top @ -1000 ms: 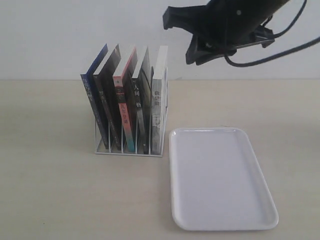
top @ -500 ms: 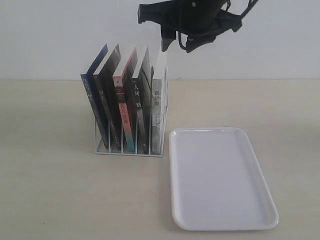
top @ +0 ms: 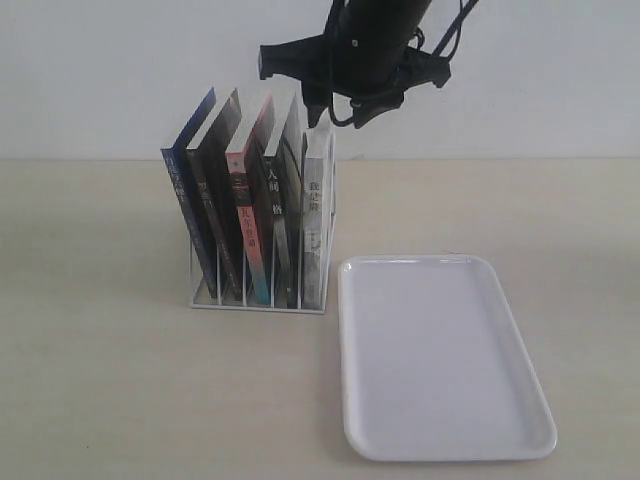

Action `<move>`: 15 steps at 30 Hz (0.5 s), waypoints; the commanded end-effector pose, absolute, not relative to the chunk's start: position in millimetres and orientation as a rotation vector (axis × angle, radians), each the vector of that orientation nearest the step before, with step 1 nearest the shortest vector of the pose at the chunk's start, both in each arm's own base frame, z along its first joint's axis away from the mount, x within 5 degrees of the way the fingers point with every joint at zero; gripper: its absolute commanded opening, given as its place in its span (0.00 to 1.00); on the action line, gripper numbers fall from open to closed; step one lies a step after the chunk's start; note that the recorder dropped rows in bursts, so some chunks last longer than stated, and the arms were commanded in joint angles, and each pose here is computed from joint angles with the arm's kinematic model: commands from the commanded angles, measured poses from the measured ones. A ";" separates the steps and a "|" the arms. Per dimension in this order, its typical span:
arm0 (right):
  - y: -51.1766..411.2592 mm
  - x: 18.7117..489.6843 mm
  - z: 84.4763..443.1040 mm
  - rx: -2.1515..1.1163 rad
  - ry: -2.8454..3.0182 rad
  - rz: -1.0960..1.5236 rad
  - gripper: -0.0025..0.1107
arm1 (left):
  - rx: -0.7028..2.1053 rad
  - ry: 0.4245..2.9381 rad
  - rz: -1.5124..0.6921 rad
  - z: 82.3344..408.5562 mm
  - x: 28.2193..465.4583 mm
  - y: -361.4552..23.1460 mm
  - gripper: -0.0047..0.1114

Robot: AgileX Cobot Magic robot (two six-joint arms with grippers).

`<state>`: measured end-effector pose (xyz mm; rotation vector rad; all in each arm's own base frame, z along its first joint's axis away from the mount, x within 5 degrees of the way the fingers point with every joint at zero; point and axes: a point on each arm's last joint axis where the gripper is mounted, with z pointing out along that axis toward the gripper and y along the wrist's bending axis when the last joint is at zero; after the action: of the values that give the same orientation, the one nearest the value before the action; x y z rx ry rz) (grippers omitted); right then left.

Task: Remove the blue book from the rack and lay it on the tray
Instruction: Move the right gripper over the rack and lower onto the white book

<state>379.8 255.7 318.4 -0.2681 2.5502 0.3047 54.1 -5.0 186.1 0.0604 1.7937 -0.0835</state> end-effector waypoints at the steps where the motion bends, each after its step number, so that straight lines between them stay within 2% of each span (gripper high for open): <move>1: 262.5 379.7 316.9 -0.256 2.532 0.308 0.45 | 0.052 1.793 -0.087 185.2 54.0 -4.9 0.08; 15: 268.3 389.3 295.9 -0.204 2.541 0.265 0.45 | 0.052 1.793 -0.087 185.2 54.0 -4.9 0.08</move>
<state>388.9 265.5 295.6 -0.1920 2.5609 0.2794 54.1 -5.0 186.1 0.0604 1.7937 -0.0835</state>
